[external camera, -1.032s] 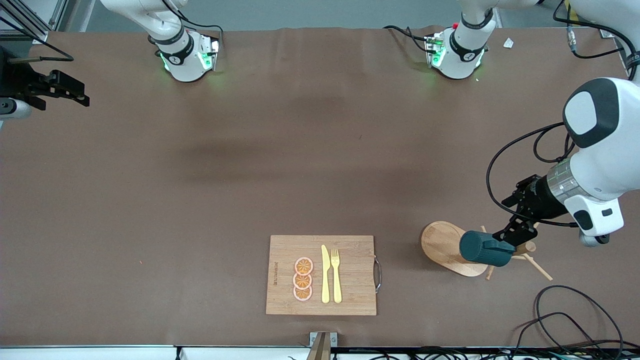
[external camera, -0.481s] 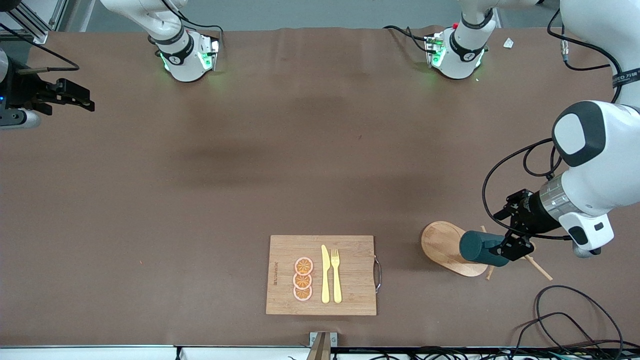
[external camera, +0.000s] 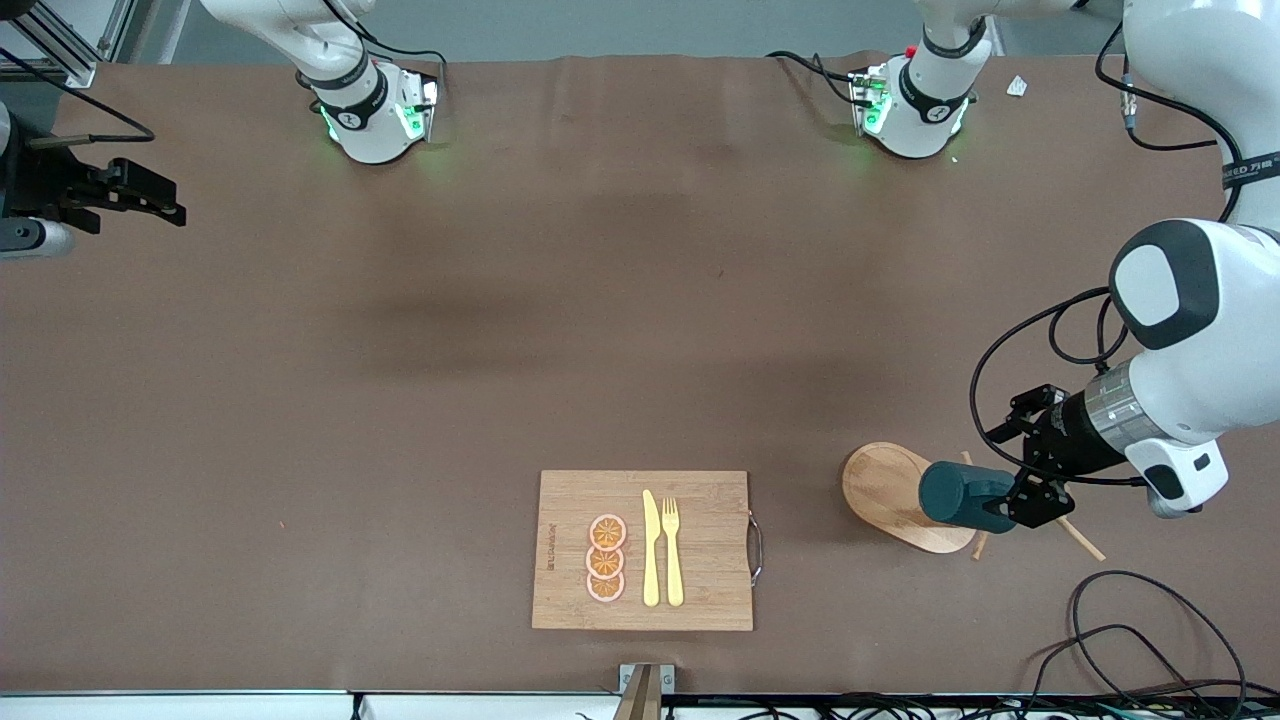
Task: Transfer cup from left to right arm and place
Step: 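Close the left gripper on the teal mug body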
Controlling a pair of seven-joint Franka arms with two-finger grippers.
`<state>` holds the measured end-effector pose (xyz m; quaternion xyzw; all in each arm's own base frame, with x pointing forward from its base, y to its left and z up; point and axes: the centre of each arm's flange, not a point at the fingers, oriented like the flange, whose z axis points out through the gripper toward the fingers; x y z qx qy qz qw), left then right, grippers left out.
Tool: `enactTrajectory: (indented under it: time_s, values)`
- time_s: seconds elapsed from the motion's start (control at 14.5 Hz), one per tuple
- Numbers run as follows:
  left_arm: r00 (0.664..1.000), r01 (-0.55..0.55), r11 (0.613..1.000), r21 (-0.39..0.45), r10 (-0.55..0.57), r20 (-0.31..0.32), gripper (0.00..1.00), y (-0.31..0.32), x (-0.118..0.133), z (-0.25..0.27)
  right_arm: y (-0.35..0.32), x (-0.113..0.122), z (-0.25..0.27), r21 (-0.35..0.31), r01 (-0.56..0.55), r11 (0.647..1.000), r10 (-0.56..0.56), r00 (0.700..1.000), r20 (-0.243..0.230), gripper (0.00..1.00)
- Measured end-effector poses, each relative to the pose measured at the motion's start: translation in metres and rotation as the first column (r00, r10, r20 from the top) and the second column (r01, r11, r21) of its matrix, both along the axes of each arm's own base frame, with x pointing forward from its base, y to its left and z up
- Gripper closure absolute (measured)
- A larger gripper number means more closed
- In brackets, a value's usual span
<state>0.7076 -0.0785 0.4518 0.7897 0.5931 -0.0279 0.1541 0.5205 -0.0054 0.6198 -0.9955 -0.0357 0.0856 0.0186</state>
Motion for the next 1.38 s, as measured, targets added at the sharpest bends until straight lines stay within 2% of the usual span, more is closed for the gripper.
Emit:
enactTrajectory:
  time_s: [0.21, 0.34, 0.69, 1.1, 1.24, 1.38]
  values:
    - [0.996, -0.079, 0.995, -0.065, 0.077, -0.038, 0.00, 0.014, 0.004, -0.013, 0.004, 0.018, 0.006, 0.028, 0.002, 1.000, -0.003, 0.999, 0.045, 0.00]
    - [0.994, -0.100, 0.992, -0.077, 0.096, -0.059, 0.00, 0.022, 0.007, -0.026, 0.006, 0.022, 0.011, 0.031, 0.000, 1.000, -0.001, 0.999, 0.054, 0.00]
    - [0.991, -0.108, 0.991, -0.076, 0.101, -0.091, 0.00, 0.024, 0.010, -0.050, 0.009, 0.029, 0.003, 0.031, -0.004, 1.000, 0.003, 0.999, 0.041, 0.00]
    - [0.991, -0.109, 0.991, -0.075, 0.103, -0.087, 0.01, 0.018, 0.014, -0.066, 0.013, 0.032, -0.005, 0.035, -0.011, 0.999, 0.010, 1.000, 0.021, 0.00]
    - [0.991, -0.111, 0.991, -0.075, 0.105, -0.082, 0.02, 0.018, 0.015, -0.067, 0.014, 0.029, -0.005, 0.035, -0.014, 0.999, 0.014, 1.000, -0.004, 0.00]
    - [0.991, -0.113, 0.991, -0.076, 0.107, -0.078, 0.15, 0.018, 0.016, -0.068, 0.013, 0.022, -0.003, 0.036, -0.012, 0.999, 0.014, 0.999, -0.050, 0.00]
